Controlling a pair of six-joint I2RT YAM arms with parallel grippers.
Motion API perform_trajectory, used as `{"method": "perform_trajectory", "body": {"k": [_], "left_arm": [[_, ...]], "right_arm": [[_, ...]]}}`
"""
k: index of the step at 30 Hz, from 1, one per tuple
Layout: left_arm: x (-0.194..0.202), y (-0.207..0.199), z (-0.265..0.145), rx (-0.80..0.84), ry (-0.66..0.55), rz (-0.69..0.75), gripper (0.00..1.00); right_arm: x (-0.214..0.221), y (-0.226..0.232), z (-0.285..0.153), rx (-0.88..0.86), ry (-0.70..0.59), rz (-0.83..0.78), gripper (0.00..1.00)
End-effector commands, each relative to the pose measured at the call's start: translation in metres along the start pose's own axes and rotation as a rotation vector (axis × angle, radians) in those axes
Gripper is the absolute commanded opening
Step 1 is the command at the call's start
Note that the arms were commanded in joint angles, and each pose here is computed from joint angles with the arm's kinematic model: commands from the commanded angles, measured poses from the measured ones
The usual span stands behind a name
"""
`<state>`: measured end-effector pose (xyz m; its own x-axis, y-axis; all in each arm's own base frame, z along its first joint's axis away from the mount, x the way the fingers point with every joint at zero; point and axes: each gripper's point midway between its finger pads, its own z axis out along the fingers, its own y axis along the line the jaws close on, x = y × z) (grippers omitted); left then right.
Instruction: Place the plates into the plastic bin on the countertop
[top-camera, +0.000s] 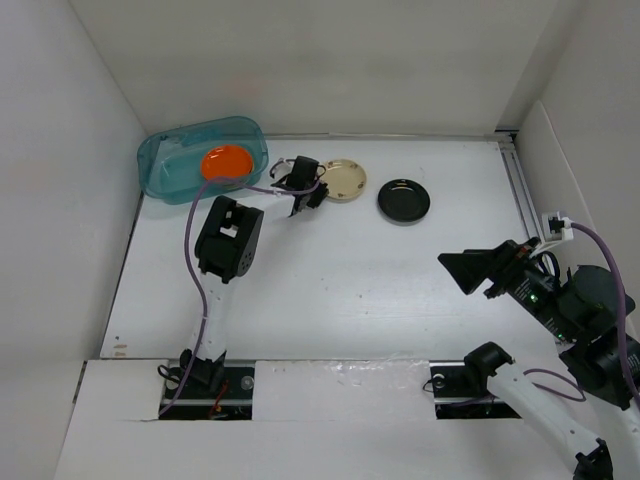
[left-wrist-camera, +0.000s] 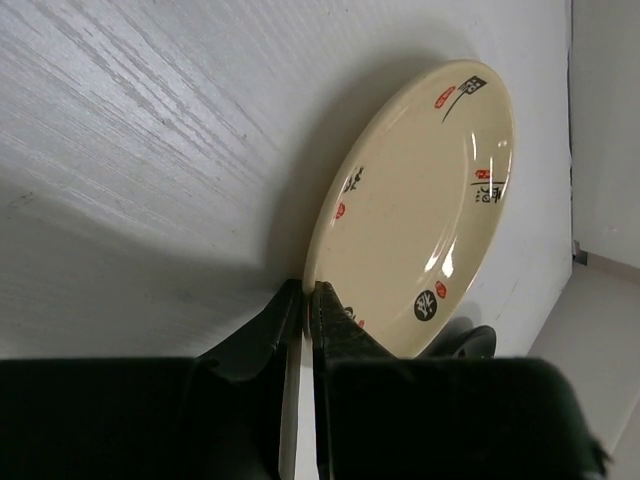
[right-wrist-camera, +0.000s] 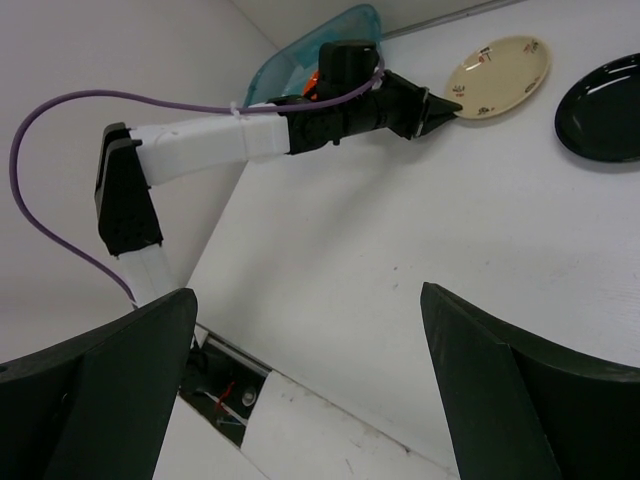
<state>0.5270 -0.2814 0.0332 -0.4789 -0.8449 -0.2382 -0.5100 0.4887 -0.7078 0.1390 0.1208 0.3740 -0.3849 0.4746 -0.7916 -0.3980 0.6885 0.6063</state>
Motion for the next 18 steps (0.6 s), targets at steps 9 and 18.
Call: {"method": "perform_trajectory", "body": {"k": [9,18], "left_arm": [[-0.089,-0.148,-0.153,0.295,-0.139,0.166,0.00],[-0.243,-0.079,-0.178,0.070,-0.336,0.089,0.00]], "right_arm": [[-0.017,0.008,-0.001,-0.023,-0.069,-0.003,0.99],[-0.017,0.008,-0.001,-0.023,-0.069,-0.003,0.99]]}}
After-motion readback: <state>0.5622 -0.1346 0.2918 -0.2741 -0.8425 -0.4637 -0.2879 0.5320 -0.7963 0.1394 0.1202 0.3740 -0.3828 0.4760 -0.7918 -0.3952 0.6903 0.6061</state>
